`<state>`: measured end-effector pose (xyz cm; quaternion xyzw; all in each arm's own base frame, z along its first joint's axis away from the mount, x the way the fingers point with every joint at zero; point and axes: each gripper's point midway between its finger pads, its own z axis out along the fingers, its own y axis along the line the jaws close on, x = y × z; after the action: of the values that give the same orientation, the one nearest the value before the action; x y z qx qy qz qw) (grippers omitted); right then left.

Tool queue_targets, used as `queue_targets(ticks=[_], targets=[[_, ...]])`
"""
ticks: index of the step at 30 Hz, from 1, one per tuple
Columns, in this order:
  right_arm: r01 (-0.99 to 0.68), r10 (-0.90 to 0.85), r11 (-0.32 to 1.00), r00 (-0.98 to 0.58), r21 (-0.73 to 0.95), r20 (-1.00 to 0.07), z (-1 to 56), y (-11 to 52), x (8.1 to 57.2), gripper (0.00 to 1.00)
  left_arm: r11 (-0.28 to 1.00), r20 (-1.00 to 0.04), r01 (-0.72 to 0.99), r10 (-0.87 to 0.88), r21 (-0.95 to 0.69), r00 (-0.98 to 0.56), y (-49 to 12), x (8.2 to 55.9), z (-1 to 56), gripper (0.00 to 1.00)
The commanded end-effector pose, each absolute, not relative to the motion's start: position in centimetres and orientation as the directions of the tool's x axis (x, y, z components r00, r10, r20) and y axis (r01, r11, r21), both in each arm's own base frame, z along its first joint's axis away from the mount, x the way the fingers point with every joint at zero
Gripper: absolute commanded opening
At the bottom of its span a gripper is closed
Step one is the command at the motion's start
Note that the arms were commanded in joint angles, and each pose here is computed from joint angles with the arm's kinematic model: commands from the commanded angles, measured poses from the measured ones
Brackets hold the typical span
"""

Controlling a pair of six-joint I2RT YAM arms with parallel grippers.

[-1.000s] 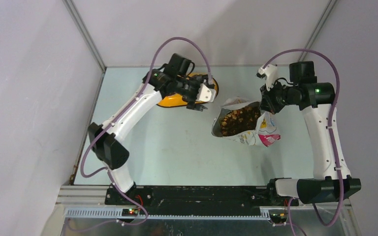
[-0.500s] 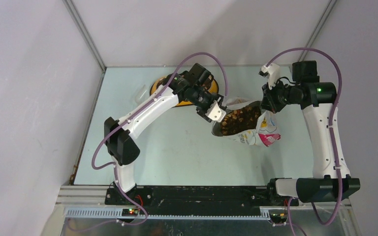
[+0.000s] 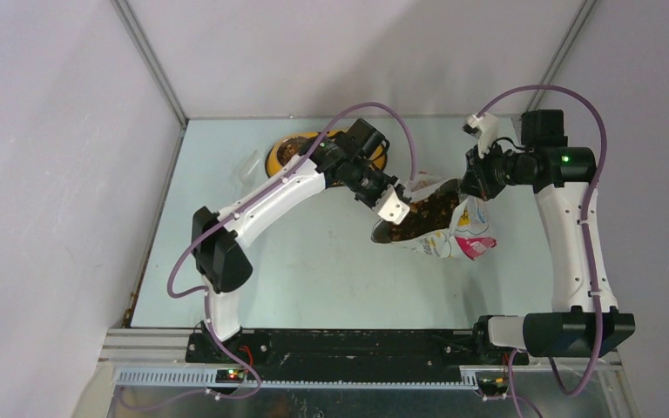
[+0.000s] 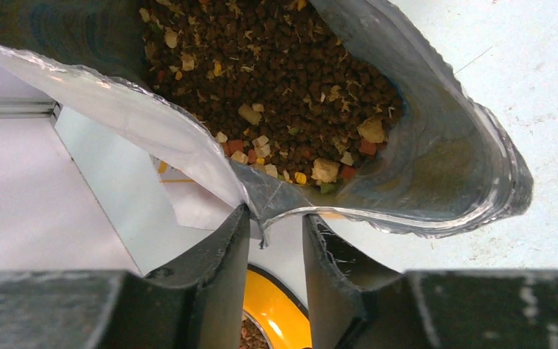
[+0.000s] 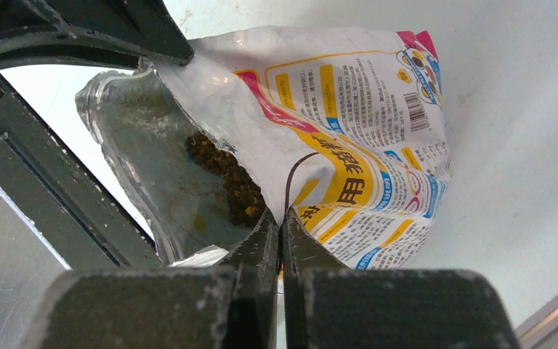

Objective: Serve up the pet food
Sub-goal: Adjust the pet food bag at the center of the board.

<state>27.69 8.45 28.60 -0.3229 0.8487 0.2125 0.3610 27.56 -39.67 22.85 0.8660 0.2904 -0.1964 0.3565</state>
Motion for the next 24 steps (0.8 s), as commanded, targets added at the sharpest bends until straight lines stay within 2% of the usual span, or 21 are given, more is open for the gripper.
queue_targets(ticks=[1, 2, 4, 6, 10, 13, 16, 17, 18, 19, 20, 21, 23, 24], targets=[[-0.756, -0.366, 0.654, -0.356, 0.035, -0.860, 32.4, 9.5, 29.4, 0.00, -0.551, -0.536, 0.645, 0.373, 0.530, 0.758, -40.9, 27.9, 23.9, 0.29], [-0.755, -0.365, 0.655, -0.355, 0.033, -0.861, 32.4, 9.4, 29.4, 0.00, -0.551, -0.534, 0.645, 0.375, 0.529, 0.758, -41.0, 27.9, 23.8, 0.24], [-0.753, -0.366, 0.657, -0.354, 0.030, -0.861, 32.4, 9.3, 29.4, 0.00, -0.538, -0.527, 0.655, 0.397, 0.530, 0.752, -41.2, 28.2, 23.7, 0.07], [-0.752, -0.366, 0.658, -0.356, 0.031, -0.860, 32.3, 9.2, 29.4, 0.00, -0.511, -0.534, 0.670, 0.409, 0.539, 0.740, -41.5, 28.7, 24.0, 0.01], [-0.746, -0.372, 0.665, -0.360, 0.025, -0.856, 32.2, 8.9, 29.4, 0.00, -0.420, -0.557, 0.716, 0.449, 0.558, 0.698, -42.3, 30.1, 25.1, 0.00], [-0.733, -0.388, 0.680, -0.361, 0.002, -0.848, 32.3, 8.4, 29.3, 0.00, -0.262, -0.608, 0.787, 0.516, 0.559, 0.603, -42.3, 32.7, 26.3, 0.00], [-0.722, -0.405, 0.692, -0.365, -0.020, -0.838, 32.8, 8.0, 28.6, 0.43, -0.107, -0.684, 0.831, 0.516, 0.546, 0.516, -42.5, 35.1, 28.2, 0.00], [-0.714, -0.411, 0.699, -0.367, -0.030, -0.835, 32.8, 7.7, 28.6, 0.53, -0.074, -0.697, 0.839, 0.519, 0.539, 0.494, -42.2, 35.9, 28.6, 0.00], [-0.709, -0.414, 0.704, -0.362, -0.041, -0.835, 33.1, 7.6, 28.3, 0.59, -0.043, -0.720, 0.853, 0.515, 0.520, 0.465, -42.4, 36.4, 28.9, 0.00], [-0.697, -0.418, 0.715, -0.362, -0.056, -0.833, 33.3, 7.3, 28.2, 0.74, -0.025, -0.731, 0.861, 0.517, 0.507, 0.445, -42.3, 36.8, 29.0, 0.00], [-0.691, -0.421, 0.720, -0.361, -0.065, -0.832, 33.5, 7.1, 28.0, 0.79, 0.002, -0.750, 0.875, 0.516, 0.484, 0.414, -42.5, 37.3, 29.1, 0.00], [-0.676, -0.426, 0.732, -0.363, -0.080, -0.829, 33.7, 6.8, 27.8, 0.91, 0.020, -0.759, 0.881, 0.517, 0.473, 0.396, -42.4, 37.7, 29.1, 0.00], [-0.663, -0.444, 0.740, -0.355, -0.113, -0.823, 34.2, 6.4, 27.1, 0.98, 0.062, -0.783, 0.895, 0.514, 0.441, 0.350, -42.8, 38.4, 29.1, 0.00], [-0.666, -0.456, 0.736, -0.358, -0.120, -0.815, 34.0, 6.4, 26.5, 0.99, 0.087, -0.799, 0.904, 0.509, 0.418, 0.320, -43.1, 38.7, 29.2, 0.00]])
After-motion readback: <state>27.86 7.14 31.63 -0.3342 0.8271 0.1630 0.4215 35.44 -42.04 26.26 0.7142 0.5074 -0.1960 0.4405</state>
